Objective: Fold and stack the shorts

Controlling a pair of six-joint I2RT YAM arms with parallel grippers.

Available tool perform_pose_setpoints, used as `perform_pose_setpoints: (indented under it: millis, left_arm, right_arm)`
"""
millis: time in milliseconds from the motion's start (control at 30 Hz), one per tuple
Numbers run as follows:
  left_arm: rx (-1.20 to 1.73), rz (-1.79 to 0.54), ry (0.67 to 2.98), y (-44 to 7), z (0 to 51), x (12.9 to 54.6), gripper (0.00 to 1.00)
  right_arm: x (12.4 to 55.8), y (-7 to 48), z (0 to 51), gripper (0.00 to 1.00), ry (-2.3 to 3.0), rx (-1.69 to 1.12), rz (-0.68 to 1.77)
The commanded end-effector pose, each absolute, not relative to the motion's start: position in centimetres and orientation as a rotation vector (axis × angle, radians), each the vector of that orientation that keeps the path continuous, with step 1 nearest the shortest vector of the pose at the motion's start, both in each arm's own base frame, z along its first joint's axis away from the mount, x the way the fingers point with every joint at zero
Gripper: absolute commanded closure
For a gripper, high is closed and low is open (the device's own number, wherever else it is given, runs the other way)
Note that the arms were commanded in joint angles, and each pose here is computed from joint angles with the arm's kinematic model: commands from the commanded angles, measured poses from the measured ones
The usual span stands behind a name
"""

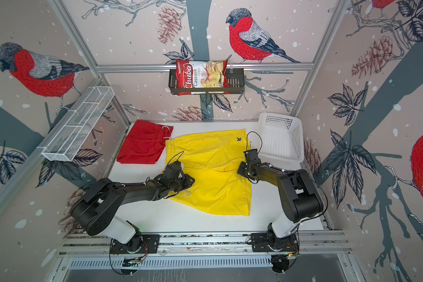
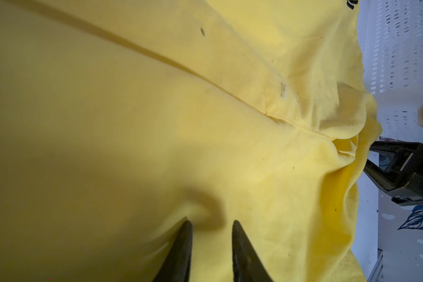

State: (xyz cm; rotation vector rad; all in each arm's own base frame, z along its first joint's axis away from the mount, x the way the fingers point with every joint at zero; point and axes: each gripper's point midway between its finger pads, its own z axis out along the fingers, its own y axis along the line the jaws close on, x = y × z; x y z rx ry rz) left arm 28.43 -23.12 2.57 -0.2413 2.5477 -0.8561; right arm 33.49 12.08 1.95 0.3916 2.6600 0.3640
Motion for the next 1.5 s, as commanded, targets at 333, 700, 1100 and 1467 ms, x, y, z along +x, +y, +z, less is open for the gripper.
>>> perform_pose_setpoints:
  millis: [333,700,1100,1467]
  left_arm:
    - [-0.269,-0.763,2.699,-21.8,-1.0,26.1,0.71]
    - [-0.268,-0.755,2.705,-21.6,-1.1,25.9,0.72]
    - [-0.273,-0.745,2.724,-21.5,-1.7,25.6,0.72]
    - [-0.277,-0.752,2.731,-21.6,-1.9,25.5,0.72]
  right_arm:
    - [29.8,5.9,4.8,1.00,2.714,0.413,0.109]
    - [34.5,7.7,6.0,0.65,2.568,0.386,0.397]
    - [37.9,8.9,6.0,0.65,2.458,0.401,0.688]
    - [37.0,8.3,5.8,0.99,2.482,0.416,0.651]
